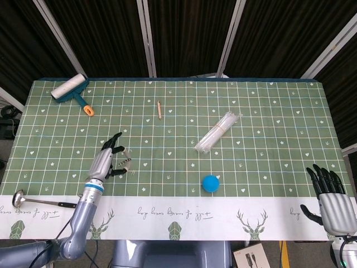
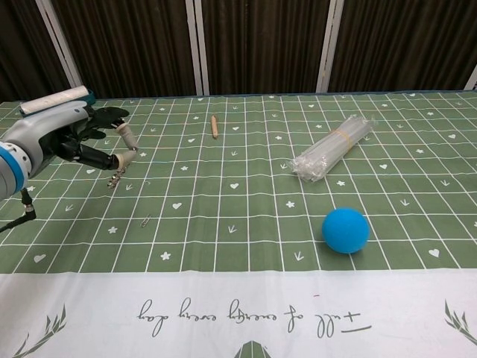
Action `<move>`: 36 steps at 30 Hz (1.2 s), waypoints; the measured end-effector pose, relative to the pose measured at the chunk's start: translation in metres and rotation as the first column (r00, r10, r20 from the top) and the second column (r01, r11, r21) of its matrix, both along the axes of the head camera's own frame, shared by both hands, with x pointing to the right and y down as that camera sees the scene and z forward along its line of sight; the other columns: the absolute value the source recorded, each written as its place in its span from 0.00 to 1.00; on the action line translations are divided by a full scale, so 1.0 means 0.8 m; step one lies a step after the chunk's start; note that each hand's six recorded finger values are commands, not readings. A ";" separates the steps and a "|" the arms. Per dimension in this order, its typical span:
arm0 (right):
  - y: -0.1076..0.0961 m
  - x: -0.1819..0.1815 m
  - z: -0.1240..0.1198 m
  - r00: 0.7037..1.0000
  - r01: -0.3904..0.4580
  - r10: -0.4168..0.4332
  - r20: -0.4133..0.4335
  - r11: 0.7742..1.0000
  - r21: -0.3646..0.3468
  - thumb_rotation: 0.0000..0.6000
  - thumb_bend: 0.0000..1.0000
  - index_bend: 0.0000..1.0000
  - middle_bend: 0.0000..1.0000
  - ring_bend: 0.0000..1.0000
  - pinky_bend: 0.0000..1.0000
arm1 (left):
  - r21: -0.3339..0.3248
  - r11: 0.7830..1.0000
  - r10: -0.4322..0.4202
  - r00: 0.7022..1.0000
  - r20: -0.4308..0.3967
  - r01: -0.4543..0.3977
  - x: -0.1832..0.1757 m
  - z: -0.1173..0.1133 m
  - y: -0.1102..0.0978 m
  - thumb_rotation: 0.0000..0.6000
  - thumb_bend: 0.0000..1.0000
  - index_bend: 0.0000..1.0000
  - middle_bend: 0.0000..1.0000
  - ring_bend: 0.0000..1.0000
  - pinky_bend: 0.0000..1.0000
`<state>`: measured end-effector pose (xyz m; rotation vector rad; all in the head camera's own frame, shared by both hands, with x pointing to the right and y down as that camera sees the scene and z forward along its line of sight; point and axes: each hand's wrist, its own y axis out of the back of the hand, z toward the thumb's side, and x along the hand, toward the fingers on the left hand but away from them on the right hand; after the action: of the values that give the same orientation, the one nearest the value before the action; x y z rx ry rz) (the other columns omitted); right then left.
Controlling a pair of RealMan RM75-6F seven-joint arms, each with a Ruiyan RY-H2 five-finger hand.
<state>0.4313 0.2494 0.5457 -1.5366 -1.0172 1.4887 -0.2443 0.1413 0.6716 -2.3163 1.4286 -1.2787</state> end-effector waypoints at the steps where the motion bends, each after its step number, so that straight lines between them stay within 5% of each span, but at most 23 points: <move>1: 0.000 0.000 0.000 1.000 0.000 0.000 0.000 1.000 0.000 1.00 0.11 0.00 0.00 0.00 0.05 | -0.018 1.000 -0.011 0.999 -0.036 0.010 0.001 0.000 0.002 1.00 0.49 0.55 0.00 0.00 0.00; 6: -0.001 0.000 0.002 1.000 -0.002 0.002 0.001 1.000 -0.004 1.00 0.11 0.00 0.00 0.00 0.05 | -0.121 0.992 -0.042 0.983 -0.179 0.021 0.006 0.006 0.014 1.00 0.50 0.56 0.00 0.00 0.00; 12: -0.002 0.001 0.002 1.000 -0.002 0.002 0.004 1.000 -0.005 1.00 0.11 0.00 0.00 0.00 0.05 | -0.183 0.983 -0.066 0.977 -0.205 0.028 -0.003 0.026 0.019 1.00 0.49 0.57 0.00 0.00 0.00; 36: -0.002 -0.001 0.002 1.000 0.007 -0.007 0.003 1.000 -0.001 1.00 0.11 0.00 0.00 0.00 0.05 | -0.120 0.991 0.044 0.983 -0.176 -0.066 0.015 0.059 0.012 1.00 0.50 0.58 0.00 0.00 0.00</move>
<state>0.4301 0.2481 0.5475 -1.5428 -1.0115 1.4826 -0.2320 0.1510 0.7191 -2.5875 1.3570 -1.2107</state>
